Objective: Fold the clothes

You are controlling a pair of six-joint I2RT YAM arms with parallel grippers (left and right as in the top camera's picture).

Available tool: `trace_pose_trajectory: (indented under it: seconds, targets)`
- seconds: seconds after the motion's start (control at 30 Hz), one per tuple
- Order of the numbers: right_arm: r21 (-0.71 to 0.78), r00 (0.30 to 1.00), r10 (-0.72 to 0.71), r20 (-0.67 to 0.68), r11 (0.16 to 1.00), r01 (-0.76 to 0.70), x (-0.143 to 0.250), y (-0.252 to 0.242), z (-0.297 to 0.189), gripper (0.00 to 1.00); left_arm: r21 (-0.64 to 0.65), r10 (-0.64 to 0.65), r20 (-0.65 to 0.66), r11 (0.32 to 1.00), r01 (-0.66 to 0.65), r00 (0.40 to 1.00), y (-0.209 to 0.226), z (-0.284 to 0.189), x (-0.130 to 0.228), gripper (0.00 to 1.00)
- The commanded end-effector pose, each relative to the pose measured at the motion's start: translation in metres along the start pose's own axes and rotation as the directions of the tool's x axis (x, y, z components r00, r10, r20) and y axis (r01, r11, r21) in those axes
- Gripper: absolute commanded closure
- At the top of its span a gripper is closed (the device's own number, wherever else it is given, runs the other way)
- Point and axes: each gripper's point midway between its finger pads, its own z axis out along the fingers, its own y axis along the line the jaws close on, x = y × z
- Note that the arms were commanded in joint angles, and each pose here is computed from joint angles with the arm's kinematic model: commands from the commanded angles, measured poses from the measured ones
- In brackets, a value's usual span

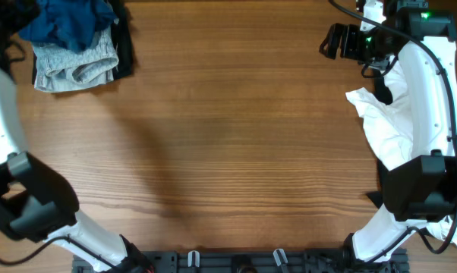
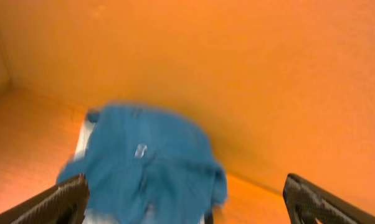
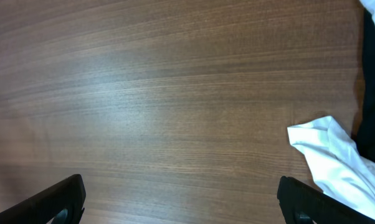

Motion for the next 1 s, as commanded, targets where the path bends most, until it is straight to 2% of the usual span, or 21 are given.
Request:
trace_pose_trajectory:
  seconds: [0.0, 0.03, 0.1, 0.17, 0.2, 0.33, 0.37, 0.43, 0.5, 0.53, 0.6, 0.67, 0.7, 0.77, 0.83, 0.87, 0.97]
  targets:
    - [-0.008, 1.0, 0.022, -0.023, 1.0, -0.022, 0.003, 0.001, 0.007, 0.0, -0.182, 0.23, 0.074, 0.96, -0.214, 0.97, 0.006, 0.054, 0.017, 0.0]
    - [-0.008, 0.999, 0.022, -0.024, 1.0, -0.022, 0.004, 0.001, 0.007, 0.0, -0.218, 0.289, 0.109, 0.94, -0.261, 0.951, 0.005, 0.071, 0.02, 0.0]
    - [-0.006, 0.999, 0.025, -0.035, 1.0, -0.025, 0.006, 0.001, 0.008, 0.0, -0.234, 0.32, 0.155, 0.931, -0.281, 0.935, 0.01, 0.102, 0.04, 0.0]
    - [-0.002, 0.997, 0.027, -0.069, 1.0, -0.027, 0.014, 0.001, 0.009, 0.0, -0.225, 0.291, 0.19, 0.943, -0.247, 0.938, 0.024, 0.132, 0.07, 0.01]
    - [0.0, 0.995, 0.031, -0.09, 1.0, -0.031, 0.019, 0.001, 0.011, 0.0, -0.229, 0.276, 0.166, 0.945, -0.235, 0.947, 0.032, 0.142, 0.086, 0.02]
    - [0.007, 0.988, 0.047, -0.147, 0.999, -0.046, 0.032, 0.001, 0.011, 0.01, -0.278, 0.175, -0.134, 0.938, -0.207, 0.975, 0.091, 0.173, 0.212, 0.01]
    - [-0.001, 0.988, 0.045, -0.147, 0.999, -0.046, 0.032, 0.003, 0.011, 0.0, -0.273, 0.151, -0.196, 0.941, -0.202, 0.969, 0.1, 0.174, 0.238, 0.0]
    - [-0.004, 0.989, 0.041, -0.139, 0.999, -0.042, 0.031, 0.007, 0.012, 0.0, -0.233, 0.078, -0.389, 0.956, -0.18, 0.918, 0.116, 0.17, 0.314, 0.0]
    - [-0.005, 0.99, 0.035, -0.138, 0.999, -0.036, 0.03, 0.007, 0.012, 0.0, -0.225, 0.068, -0.432, 0.957, -0.181, 0.899, 0.113, 0.166, 0.325, 0.0]
    - [-0.005, 0.99, 0.033, -0.138, 0.999, -0.034, 0.03, 0.007, 0.012, 0.0, -0.217, 0.075, -0.429, 0.959, -0.184, 0.9, 0.104, 0.164, 0.313, 0.0]
    - [-0.005, 0.992, 0.024, -0.122, 1.0, -0.025, 0.027, 0.007, 0.012, 0.0, -0.198, 0.101, -0.386, 0.962, -0.19, 0.917, 0.079, 0.158, 0.268, 0.0]
    - [-0.01, 0.997, -0.011, -0.082, 1.0, 0.01, 0.015, 0.008, 0.004, 0.01, -0.174, 0.138, -0.29, 0.966, -0.194, 0.947, 0.043, 0.14, 0.193, 0.0]
    - [0.0, 0.998, -0.044, -0.045, 0.999, 0.044, 0.005, 0.01, -0.006, 0.0, -0.16, 0.154, -0.21, 0.969, -0.19, 0.965, 0.016, 0.119, 0.139, 0.0]
    - [0.069, 0.997, -0.067, 0.049, 0.996, 0.064, -0.015, 0.004, -0.035, 0.0, -0.141, 0.183, -0.097, 0.971, -0.195, 0.978, -0.018, 0.081, 0.071, 0.0]
    - [0.106, 0.985, -0.105, 0.138, 0.99, 0.091, -0.028, 0.007, -0.071, 0.0, -0.129, 0.175, -0.03, 0.976, -0.178, 0.984, -0.038, 0.049, 0.031, 0.0]
    - [0.122, 0.964, -0.155, 0.216, 0.984, 0.131, -0.034, 0.015, -0.108, 0.0, -0.12, 0.162, -0.017, 0.979, -0.163, 0.987, -0.049, 0.027, 0.014, 0.0]
    - [0.132, 0.904, -0.205, 0.374, 0.977, 0.167, -0.019, 0.034, -0.191, 0.0, -0.115, 0.167, 0.006, 0.98, -0.165, 0.986, -0.06, -0.001, -0.006, 0.0]
